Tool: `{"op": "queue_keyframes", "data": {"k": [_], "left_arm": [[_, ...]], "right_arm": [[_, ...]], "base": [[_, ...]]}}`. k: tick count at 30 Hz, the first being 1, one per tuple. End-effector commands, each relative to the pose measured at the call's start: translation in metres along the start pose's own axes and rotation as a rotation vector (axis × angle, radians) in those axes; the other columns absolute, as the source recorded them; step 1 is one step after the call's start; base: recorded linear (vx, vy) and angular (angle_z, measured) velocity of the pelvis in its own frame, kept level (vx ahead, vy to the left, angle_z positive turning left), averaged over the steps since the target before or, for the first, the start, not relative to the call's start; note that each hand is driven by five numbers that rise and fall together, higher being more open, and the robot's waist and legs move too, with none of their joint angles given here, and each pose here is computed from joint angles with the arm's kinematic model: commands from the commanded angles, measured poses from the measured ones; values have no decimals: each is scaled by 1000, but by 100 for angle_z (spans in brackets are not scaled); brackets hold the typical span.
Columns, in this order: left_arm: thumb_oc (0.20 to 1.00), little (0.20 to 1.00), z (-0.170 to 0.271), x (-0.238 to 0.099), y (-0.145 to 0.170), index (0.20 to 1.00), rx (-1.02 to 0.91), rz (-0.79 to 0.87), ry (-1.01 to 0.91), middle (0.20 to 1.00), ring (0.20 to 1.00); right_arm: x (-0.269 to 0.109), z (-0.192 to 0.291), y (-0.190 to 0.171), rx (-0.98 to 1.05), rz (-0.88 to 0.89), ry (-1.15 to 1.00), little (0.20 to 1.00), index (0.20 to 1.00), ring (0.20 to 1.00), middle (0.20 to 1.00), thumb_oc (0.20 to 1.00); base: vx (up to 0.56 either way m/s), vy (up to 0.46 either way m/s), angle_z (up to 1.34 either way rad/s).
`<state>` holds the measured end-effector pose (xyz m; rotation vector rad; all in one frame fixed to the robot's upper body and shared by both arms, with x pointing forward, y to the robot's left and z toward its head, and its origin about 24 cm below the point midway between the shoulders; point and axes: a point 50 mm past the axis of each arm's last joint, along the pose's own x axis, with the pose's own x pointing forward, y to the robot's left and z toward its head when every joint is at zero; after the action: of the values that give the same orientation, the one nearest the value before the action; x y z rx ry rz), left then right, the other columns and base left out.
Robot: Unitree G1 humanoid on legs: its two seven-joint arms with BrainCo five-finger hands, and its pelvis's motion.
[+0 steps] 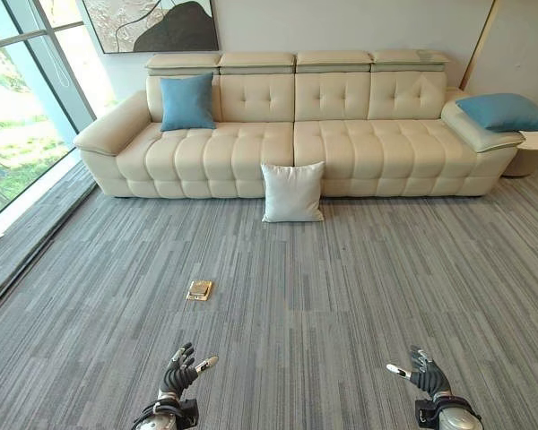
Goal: Pick up all the scattered cushions and arrange them neatly on the sofa.
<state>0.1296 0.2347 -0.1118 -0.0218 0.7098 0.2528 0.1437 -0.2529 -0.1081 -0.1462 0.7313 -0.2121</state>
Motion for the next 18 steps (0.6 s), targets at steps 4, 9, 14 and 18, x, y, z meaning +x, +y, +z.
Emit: {"op": "queue_keyframes", "data": {"k": [4,9,14,18], "left_arm": [[1000,1000,28,12,6,1000,21,29,-101,1000,1000],[1000,1000,27,12,4,1000,32,17,-96,1000,1000],[1000,1000,25,13,5,1000,48,28,-81,1000,1000],[1000,1000,26,13,10,1000,55,42,-86,1000,1000]], "right_arm": [[9,25,-5,-18,-16,-91,1000,1000,1000,1000,1000],[10,26,-2,-21,-2,-92,1000,1000,1000,1000,1000],[11,25,0,-32,5,-82,1000,1000,1000,1000,1000],[11,26,-2,-15,-3,-86,1000,1000,1000,1000,1000]], "base": [[0,0,0],[0,0,0],[0,0,0],[0,0,0]]}}
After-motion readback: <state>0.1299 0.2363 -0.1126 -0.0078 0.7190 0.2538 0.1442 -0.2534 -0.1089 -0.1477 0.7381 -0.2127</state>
